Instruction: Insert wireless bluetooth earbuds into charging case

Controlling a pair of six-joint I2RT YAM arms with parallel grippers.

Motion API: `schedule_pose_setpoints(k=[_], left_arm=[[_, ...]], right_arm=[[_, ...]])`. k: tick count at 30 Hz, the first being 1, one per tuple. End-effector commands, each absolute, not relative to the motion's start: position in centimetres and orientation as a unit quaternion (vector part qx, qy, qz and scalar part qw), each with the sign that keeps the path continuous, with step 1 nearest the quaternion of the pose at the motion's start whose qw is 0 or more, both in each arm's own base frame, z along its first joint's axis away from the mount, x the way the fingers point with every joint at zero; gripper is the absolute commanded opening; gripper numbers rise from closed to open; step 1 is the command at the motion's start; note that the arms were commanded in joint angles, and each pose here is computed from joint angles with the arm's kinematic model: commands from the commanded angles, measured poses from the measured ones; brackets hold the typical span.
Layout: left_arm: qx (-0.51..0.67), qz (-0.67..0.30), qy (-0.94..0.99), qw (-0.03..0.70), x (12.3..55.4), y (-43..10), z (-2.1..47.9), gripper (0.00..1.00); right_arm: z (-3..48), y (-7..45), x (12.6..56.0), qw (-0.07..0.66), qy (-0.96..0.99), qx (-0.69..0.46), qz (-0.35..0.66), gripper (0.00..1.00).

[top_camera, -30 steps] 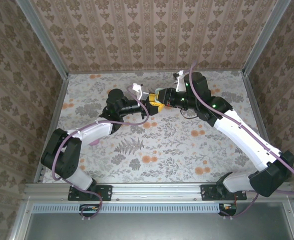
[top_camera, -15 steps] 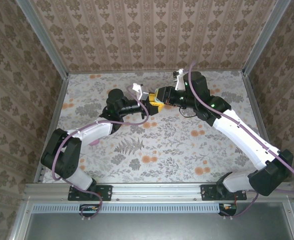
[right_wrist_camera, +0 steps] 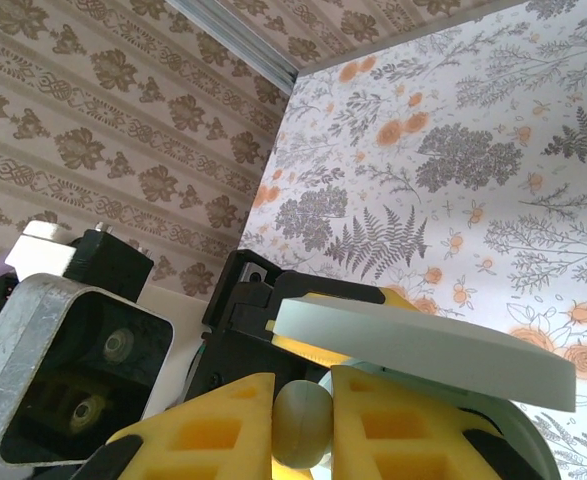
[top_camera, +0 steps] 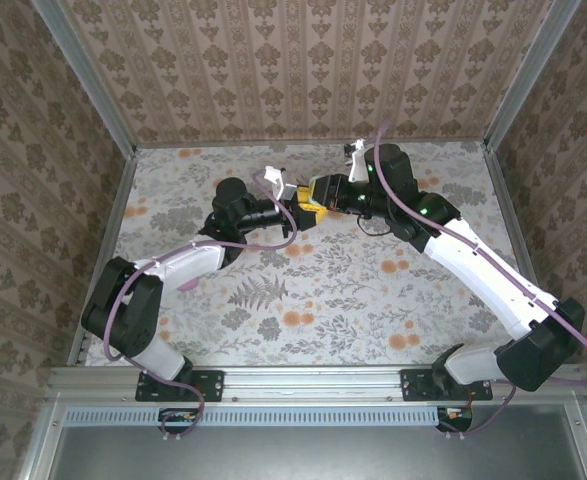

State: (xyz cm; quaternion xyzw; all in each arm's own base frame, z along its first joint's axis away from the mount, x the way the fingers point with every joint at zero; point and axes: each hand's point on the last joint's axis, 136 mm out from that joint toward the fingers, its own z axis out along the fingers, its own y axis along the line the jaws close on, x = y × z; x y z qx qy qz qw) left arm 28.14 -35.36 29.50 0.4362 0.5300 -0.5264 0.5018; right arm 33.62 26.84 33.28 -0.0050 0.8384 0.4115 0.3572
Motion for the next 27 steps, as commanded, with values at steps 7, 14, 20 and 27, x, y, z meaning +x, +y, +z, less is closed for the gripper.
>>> schedule_pose_setpoints(k=[7, 14, 20, 27], left_arm=[[0.439, -0.528, 0.496, 0.532, 27.8, -35.4, 32.2, 0.31], [0.439, -0.528, 0.494, 0.533, 27.9, -35.4, 32.3, 0.30], [0.439, -0.528, 0.495, 0.533, 27.9, -35.3, 32.3, 0.31], [0.440, -0.527, 0.493, 0.534, 27.8, -35.3, 32.4, 0.30]], right_arm=[[32.0, 26.2, 33.0, 0.347, 0.858, -0.013, 0.379, 0.22], [32.0, 26.0, 33.0, 0.347, 0.860, -0.012, 0.373, 0.26], [32.3, 25.5, 32.9, 0.352, 0.863, -0.010, 0.362, 0.26], [32.2, 25.4, 32.9, 0.350, 0.867, -0.013, 0.355, 0.29]])
